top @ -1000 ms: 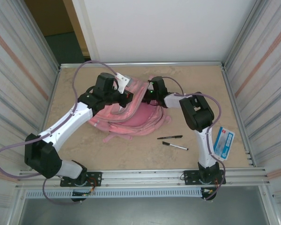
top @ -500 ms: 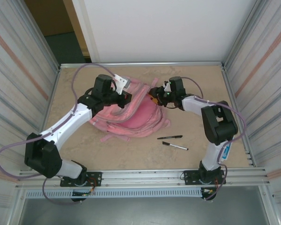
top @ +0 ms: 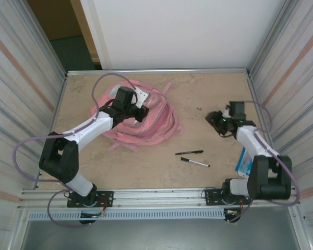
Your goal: Pack the student bag
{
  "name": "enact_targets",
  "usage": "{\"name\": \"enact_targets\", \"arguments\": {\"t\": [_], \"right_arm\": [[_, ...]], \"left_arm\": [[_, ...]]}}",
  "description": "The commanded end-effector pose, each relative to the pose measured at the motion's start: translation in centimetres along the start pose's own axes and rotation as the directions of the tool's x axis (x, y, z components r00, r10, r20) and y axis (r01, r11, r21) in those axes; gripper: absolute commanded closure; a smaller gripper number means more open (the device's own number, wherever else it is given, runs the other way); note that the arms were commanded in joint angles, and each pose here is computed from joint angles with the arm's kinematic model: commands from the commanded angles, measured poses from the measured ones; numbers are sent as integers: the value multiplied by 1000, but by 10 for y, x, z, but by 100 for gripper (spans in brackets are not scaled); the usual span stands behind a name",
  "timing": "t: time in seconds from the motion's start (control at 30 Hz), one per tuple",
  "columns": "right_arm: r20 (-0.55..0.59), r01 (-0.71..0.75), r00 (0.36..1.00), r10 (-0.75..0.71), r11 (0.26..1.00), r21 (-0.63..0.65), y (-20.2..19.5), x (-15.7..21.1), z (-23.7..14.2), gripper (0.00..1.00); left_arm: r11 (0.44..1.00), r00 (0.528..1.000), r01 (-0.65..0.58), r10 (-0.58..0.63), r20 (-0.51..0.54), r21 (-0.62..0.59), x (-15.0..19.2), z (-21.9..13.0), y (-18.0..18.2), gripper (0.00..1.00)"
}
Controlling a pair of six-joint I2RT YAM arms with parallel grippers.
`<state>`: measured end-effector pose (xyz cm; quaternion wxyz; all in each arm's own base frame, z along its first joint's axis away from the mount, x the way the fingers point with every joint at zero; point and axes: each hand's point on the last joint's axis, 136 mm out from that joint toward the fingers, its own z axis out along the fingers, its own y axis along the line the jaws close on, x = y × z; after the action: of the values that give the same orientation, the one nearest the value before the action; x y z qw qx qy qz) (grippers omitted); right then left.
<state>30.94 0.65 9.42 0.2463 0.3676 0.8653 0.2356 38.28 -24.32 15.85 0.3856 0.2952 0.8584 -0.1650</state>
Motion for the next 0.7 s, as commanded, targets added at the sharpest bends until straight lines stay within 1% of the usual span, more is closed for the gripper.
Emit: {"name": "enact_targets", "arguments": {"t": [0.0, 0.03, 0.07, 0.1, 0.13, 0.2, 0.23, 0.33, 0.4, 0.47, 0.5, 0.6, 0.67], "right_arm": [[53, -75, 996, 66, 977, 199, -68, 8, -24, 49], [87, -116, 991, 98, 964, 240, -85, 7, -32, 43], [115, -157, 985, 131, 951, 267, -100, 8, -37, 39], [136, -192, 978, 159, 940, 282, -111, 8, -40, 36], [167, -228, 968, 186, 928, 293, -120, 8, -45, 33], [202, -268, 956, 211, 908, 320, -133, 5, -54, 27], [217, -287, 951, 222, 894, 344, -140, 4, -58, 22], [299, -368, 918, 259, 837, 404, -163, 0, -66, 21], [327, -423, 894, 307, 819, 387, -171, -1, -62, 20], [308, -462, 878, 366, 814, 351, -172, 3, -53, 21], [281, -469, 878, 388, 816, 339, -172, 6, -46, 21], [210, -430, 899, 384, 865, 260, -160, 8, -27, 23], [174, -404, 913, 370, 879, 254, -158, 11, -18, 24]], "left_arm": [[995, 999, -30, 29, -19, -96, 11, 1, 21, 95], [996, 1000, -11, 9, -22, -88, 12, -1, 19, 82], [997, 1000, 11, -13, -23, -75, 12, -4, 16, 66], [998, 999, 26, -28, -20, -60, 11, -7, 12, 56], [998, 999, 44, -44, -9, -38, 9, -11, 7, 52], [997, 997, 71, -71, 18, 5, 4, -21, -5, 48], [997, 996, 77, -78, 33, 28, 1, -26, -13, 44], [996, 995, 67, -71, 66, 60, -3, -43, -38, 39], [998, 994, 50, -54, 92, 44, -2, -54, -51, 38], [999, 992, 30, -31, 123, 14, -1, -62, -64, 37], [1000, 991, 21, -21, 135, 5, 1, -67, -72, 37], [1000, 988, 22, -21, 151, -2, 8, -79, -91, 36], [998, 984, 55, -55, 167, 3, 13, -82, -97, 36]]}}
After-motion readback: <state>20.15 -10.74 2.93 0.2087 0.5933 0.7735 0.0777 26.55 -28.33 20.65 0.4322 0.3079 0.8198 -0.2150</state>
